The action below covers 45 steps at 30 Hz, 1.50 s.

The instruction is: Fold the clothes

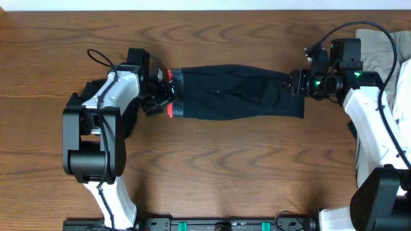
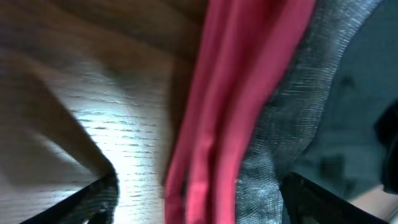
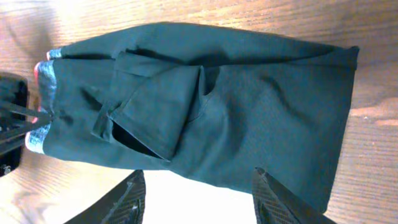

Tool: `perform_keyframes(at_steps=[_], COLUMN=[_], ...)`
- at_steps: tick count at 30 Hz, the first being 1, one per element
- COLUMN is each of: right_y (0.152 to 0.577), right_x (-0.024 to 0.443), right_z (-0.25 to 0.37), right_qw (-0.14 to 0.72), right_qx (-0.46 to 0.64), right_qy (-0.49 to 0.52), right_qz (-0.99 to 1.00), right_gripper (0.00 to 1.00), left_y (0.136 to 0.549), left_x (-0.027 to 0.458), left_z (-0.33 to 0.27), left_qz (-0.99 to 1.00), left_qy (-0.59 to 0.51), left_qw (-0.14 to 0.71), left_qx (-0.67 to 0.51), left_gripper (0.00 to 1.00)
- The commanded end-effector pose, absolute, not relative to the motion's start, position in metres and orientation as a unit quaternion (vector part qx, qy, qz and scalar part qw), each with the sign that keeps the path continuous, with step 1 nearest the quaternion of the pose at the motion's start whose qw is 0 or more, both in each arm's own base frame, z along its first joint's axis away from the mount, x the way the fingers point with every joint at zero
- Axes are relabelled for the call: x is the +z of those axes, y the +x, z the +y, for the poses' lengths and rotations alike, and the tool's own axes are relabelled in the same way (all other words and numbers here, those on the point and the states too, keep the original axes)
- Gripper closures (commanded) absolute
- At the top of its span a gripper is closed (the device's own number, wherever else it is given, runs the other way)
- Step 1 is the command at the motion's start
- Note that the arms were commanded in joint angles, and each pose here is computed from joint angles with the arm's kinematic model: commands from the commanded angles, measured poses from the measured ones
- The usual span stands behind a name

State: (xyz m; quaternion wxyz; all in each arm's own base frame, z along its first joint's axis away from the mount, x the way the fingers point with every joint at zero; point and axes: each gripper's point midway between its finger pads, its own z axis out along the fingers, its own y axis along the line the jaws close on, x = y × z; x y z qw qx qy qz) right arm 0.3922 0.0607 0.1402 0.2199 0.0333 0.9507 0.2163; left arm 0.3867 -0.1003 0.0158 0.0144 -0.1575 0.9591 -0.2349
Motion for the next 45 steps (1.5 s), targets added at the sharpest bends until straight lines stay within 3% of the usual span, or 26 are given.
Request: perform_keyframes(at_steps=[1, 3, 6, 8, 14, 20, 25, 32, 45], right_y=[0.393, 0.393, 0.393, 0.393, 0.391, 0.389, 0.389, 0.387, 0.385], right_x=[0.145, 0.145, 0.145, 0.145, 0.144, 0.143, 0.143, 0.142, 0.141], right_z=[0.060, 0.060, 0.059, 0.059, 0.059, 0.059, 0.059, 0.059, 0.059], right_qw=[0.229, 0.229, 0.229, 0.229, 0.225, 0.221, 0.221, 0.216, 0.212], right_qx=[0.215, 0.214, 0.212, 0.212, 0.212, 0.212, 0.212, 0.213, 0.212], right_qy=[0.024, 0.024, 0.025, 0.025, 0.026, 0.027, 0.027, 0.028, 0.029], right_qz=[0.949, 0.949, 0.950, 0.950, 0.951, 0.952, 0.952, 0.952, 0.954], right_gripper=[0.48, 0.48, 0.48, 0.48, 0.49, 0.49, 0.49, 0.50, 0.50], left_y=[0.383, 0.381, 0.378, 0.379, 0.384, 0.385, 0.378, 0.374, 0.375], left_x=[0.000, -0.004, -0.004, 0.004, 0.053, 0.145, 0.199, 0.189, 0.123], left_z=[-0.115, -0.127, -0.133, -0.138, -0.120, -0.069, -0.068, -0.113, -0.244], left_qz=[0.956, 0.954, 0.954, 0.950, 0.951, 0.972, 0.972, 0.976, 0.968], left_qy=[-0.159, -0.149, -0.142, -0.139, -0.147, -0.113, -0.057, 0.028, 0.147], left_qw=[-0.012, -0.021, -0.025, -0.023, 0.020, 0.132, 0.183, 0.168, 0.159], left_qx=[-0.247, -0.260, -0.263, -0.278, -0.270, -0.157, -0.136, -0.138, -0.125], left_gripper=[0.19, 0.33, 0.75, 0.93, 0.94, 0.94, 0.94, 0.94, 0.94])
